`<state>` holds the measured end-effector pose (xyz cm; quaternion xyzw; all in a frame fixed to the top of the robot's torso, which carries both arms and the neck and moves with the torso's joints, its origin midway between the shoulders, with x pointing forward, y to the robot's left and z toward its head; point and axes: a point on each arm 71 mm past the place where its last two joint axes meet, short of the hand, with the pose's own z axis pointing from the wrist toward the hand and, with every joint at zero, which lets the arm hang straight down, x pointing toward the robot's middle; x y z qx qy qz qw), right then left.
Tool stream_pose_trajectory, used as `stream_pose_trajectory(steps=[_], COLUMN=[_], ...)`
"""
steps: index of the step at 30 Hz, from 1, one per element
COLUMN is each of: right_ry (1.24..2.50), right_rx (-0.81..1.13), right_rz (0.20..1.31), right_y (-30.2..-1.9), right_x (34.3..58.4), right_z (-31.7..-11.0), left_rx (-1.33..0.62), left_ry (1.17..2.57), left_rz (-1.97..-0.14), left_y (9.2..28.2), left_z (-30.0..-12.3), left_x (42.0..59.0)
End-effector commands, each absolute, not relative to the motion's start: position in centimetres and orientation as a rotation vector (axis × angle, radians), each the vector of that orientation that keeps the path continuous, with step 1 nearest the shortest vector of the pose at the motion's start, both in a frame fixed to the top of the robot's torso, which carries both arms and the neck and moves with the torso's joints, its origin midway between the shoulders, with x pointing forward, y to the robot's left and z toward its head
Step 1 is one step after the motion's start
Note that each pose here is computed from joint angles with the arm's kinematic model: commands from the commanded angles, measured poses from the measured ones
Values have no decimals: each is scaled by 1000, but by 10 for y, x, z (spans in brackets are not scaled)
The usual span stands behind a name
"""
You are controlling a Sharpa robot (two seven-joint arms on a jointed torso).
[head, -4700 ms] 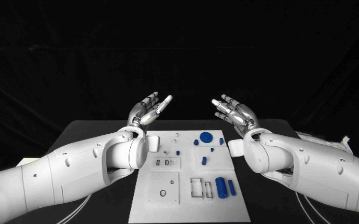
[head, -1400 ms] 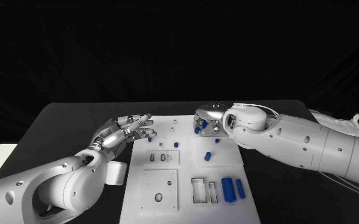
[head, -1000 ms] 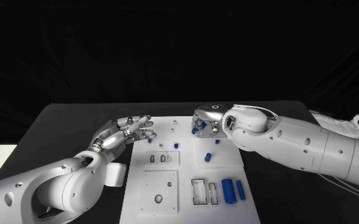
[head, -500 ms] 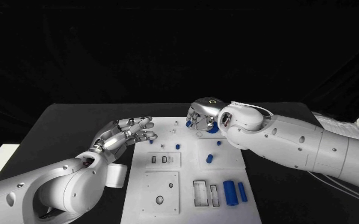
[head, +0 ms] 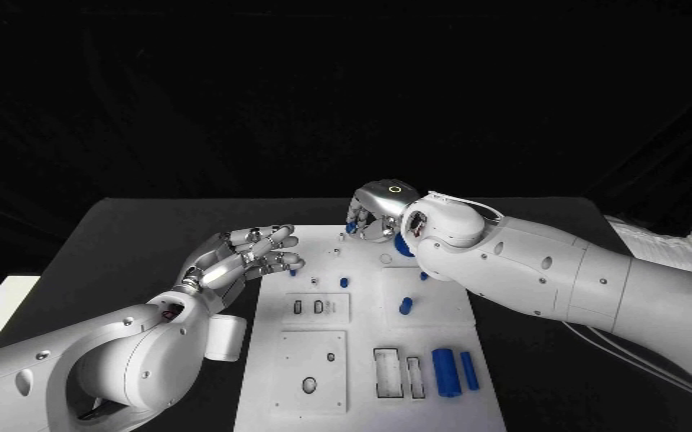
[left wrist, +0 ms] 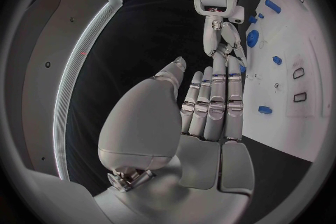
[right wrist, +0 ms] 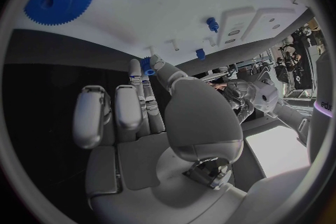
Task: Assemble the parts on the task board
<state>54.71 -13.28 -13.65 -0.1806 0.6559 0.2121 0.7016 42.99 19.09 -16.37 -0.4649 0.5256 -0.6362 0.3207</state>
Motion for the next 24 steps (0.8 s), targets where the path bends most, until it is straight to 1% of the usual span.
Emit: stream_pose_trajectory(steps=[1, 11, 24], right_ry=[1435, 1478, 1536], right_rx=[-426, -457, -479], right_rz=[457, 465, 426], right_y=[-128, -119, -122], right_x=[548, 549, 551], right_z=[-136, -142, -148], left_rx=[-1215, -1216, -1218], left_ry=[1387, 1390, 1392], left_rz=[-1699, -1701, -1698], left_y=[188, 188, 189], left_z=[-162, -162, -162], left_x=[429, 429, 429])
